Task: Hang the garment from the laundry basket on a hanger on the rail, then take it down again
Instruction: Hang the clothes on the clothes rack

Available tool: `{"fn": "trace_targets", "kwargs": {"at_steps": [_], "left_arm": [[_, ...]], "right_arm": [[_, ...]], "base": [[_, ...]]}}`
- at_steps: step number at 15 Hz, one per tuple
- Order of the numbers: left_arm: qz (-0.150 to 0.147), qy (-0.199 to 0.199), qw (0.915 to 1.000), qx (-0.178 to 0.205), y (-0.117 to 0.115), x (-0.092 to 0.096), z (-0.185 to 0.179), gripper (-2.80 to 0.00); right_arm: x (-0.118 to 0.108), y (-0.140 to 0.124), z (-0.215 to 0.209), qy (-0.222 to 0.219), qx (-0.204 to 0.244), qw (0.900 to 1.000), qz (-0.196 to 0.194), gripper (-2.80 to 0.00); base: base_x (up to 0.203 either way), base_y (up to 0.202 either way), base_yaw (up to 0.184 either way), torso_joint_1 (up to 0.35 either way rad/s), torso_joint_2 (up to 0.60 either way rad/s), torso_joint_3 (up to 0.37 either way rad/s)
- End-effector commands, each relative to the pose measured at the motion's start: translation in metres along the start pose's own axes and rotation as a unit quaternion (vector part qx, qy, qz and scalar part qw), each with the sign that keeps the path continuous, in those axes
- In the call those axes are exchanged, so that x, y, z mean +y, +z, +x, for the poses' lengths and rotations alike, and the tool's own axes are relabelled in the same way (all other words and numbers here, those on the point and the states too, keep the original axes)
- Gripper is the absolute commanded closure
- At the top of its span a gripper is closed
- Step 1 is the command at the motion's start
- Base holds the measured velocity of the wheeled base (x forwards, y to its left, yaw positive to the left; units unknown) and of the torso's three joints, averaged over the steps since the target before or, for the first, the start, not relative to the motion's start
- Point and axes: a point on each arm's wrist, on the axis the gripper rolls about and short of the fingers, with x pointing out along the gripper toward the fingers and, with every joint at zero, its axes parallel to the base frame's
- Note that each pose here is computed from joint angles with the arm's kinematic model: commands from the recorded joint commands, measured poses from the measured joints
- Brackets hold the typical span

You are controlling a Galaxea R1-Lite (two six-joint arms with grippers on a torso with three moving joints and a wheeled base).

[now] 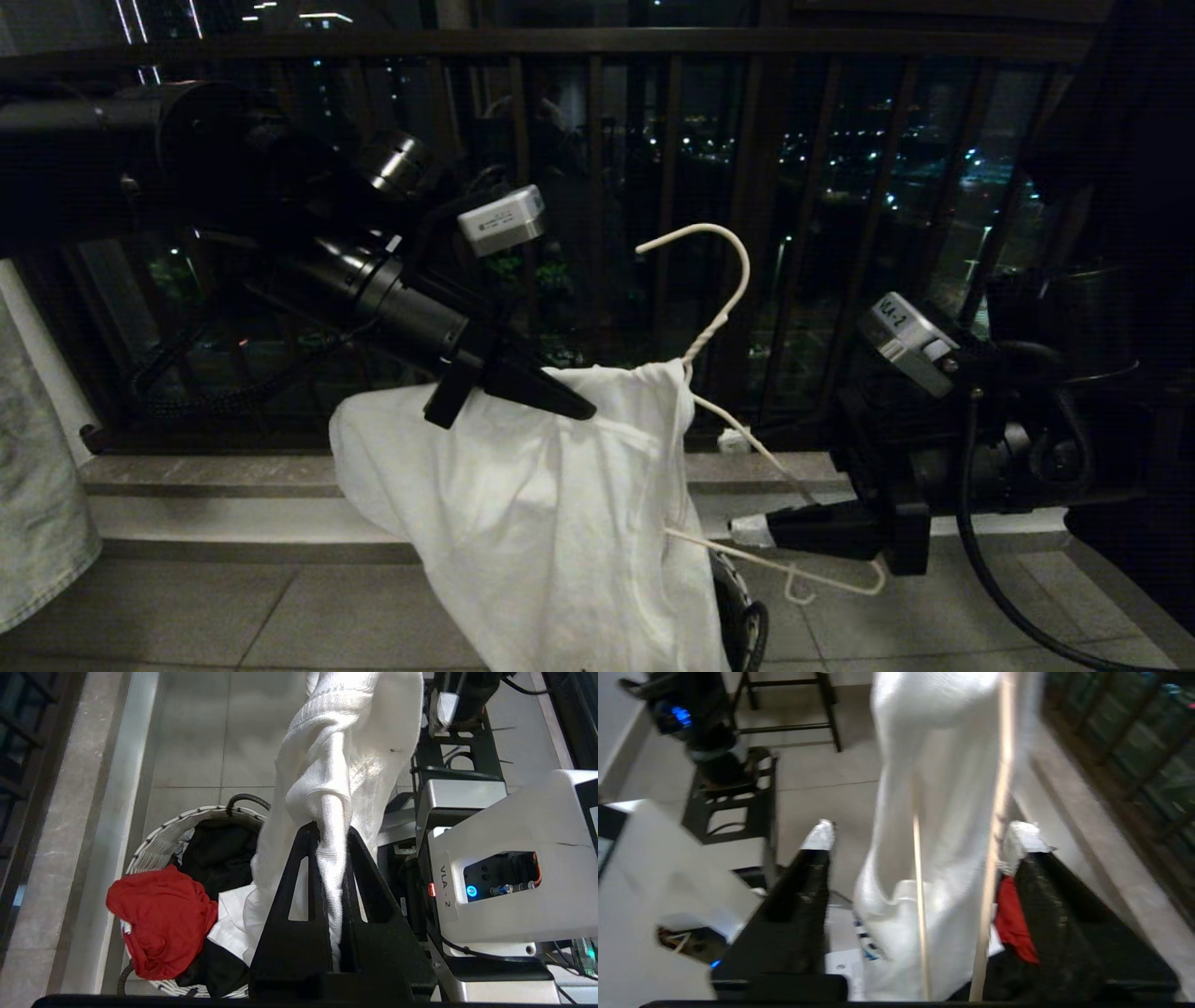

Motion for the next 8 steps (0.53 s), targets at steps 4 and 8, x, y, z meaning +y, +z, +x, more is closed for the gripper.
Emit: {"fn": "trace_targets", "kwargs": {"at_steps": [4, 8], "left_arm": [[-0.006, 0.010, 0.9999, -0.004, 0.002, -0.004, -0.010, 0.00], [-0.018, 0.031, 0.9993, -0.008, 0.000, -0.003, -0.024, 0.00]], "right_arm": [[-0.020, 0.006, -0.024, -0.051, -0.013, 0.999, -0.002, -2.80], [-0.024, 0.018, -0.041, -0.081, -0.030, 0.996, 0.015, -2.80]], "base": [[0.000, 0.000, 0.000, 0.000, 0.00, 0.000], [0.000, 0.000, 0.000, 0.000, 0.00, 0.000]]}}
